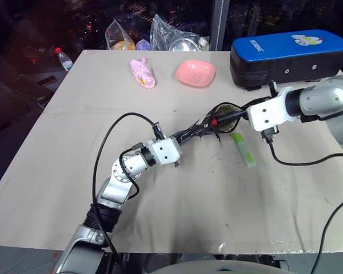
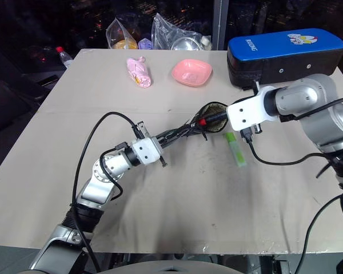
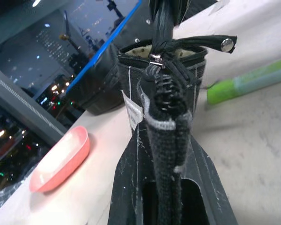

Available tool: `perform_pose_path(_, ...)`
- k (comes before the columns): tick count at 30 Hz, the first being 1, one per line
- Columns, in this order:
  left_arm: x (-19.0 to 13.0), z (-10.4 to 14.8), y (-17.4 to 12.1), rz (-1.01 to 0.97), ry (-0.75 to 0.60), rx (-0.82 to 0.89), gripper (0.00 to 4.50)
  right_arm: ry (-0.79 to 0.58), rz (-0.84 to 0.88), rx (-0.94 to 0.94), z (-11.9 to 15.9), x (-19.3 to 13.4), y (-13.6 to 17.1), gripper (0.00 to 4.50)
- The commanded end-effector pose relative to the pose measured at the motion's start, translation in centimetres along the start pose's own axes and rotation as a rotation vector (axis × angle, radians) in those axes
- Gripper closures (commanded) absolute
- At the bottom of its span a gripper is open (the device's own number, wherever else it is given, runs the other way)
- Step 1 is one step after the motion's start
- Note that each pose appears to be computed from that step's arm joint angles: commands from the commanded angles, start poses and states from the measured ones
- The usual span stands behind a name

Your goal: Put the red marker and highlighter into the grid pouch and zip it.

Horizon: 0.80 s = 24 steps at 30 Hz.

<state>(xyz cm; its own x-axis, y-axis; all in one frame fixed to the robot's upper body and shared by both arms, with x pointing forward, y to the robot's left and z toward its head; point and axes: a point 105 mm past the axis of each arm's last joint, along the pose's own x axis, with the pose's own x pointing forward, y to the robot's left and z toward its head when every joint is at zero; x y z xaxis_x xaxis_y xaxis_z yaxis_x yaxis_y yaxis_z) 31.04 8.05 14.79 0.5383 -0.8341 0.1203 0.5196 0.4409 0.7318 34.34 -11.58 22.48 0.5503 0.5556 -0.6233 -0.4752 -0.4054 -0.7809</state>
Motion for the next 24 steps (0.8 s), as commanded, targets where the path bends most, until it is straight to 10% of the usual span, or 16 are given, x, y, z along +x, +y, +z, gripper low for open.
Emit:
perform_pose_path(1,0.2,0.7,0.6,0.012,-0.033,0.022,4.5,-0.055,-0.054,-0.102,1.6,0.8,-1.6,4.21)
perform_pose_path(6,0.2,0.7,0.8,0.025,-0.033,0.013,4.5,-0.117,-0.082,-0.117,2.3,3.3,-1.7,4.21)
perform_pose_path(14,-0.3,0.6,1.0,0.056,-0.014,-0.001,4.5,-0.18,-0.195,0.107,1.3,0.9,-3.2,0.4)
perform_pose_path(20,-0.8,0.4,1.1,0.078,0.004,-0.011,4.5,-0.254,-0.191,0.73,0.0,-5.0,-0.7,0.4)
perform_pose_path(24,-0.9,0.4,1.1,0.085,0.008,-0.019,4.5,-0.019,-0.126,1.167,-1.4,-4.1,6.5,0.4)
